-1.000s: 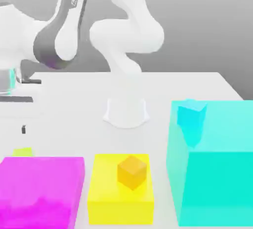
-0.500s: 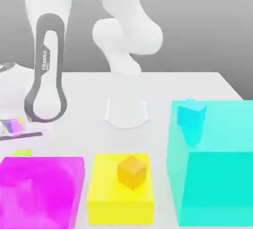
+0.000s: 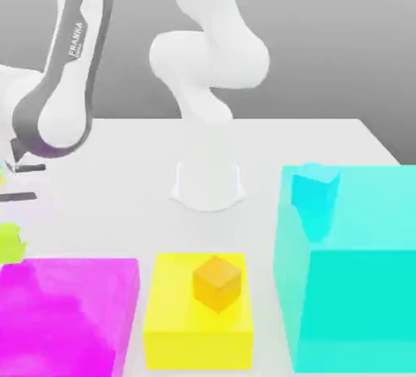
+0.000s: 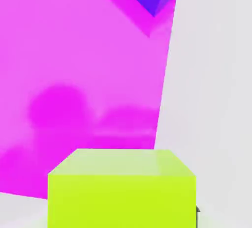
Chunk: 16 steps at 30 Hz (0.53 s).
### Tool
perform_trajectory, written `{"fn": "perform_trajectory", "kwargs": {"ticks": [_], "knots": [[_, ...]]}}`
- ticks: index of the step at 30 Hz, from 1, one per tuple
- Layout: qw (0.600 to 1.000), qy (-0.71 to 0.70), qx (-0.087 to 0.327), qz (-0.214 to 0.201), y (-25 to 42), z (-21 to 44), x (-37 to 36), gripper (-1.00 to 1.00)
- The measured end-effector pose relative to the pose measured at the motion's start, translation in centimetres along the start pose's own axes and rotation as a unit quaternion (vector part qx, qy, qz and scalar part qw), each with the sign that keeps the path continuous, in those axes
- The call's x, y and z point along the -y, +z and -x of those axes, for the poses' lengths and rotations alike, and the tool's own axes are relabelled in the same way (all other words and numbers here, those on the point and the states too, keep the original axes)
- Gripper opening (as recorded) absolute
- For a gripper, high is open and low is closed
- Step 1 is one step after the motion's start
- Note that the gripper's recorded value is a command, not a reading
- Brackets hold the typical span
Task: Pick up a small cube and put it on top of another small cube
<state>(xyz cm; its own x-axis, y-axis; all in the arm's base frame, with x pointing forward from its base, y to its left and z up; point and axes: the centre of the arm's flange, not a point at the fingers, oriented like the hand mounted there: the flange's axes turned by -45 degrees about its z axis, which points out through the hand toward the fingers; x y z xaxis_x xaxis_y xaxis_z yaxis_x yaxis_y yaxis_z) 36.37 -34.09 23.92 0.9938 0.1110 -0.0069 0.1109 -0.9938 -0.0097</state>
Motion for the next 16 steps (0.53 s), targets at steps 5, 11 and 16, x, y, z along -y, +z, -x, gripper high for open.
{"fn": "perform_trajectory", "kwargs": {"ticks": [5, 11, 16], "knots": [[1.000, 0.026, -0.001, 0.001, -3.6, -5.5, -0.6, -1.00], [0.999, 0.043, -0.005, 0.003, -4.1, -10.5, -0.2, -1.00], [0.999, 0.044, -0.004, 0.003, -1.4, -10.6, -0.2, 1.00]]}}
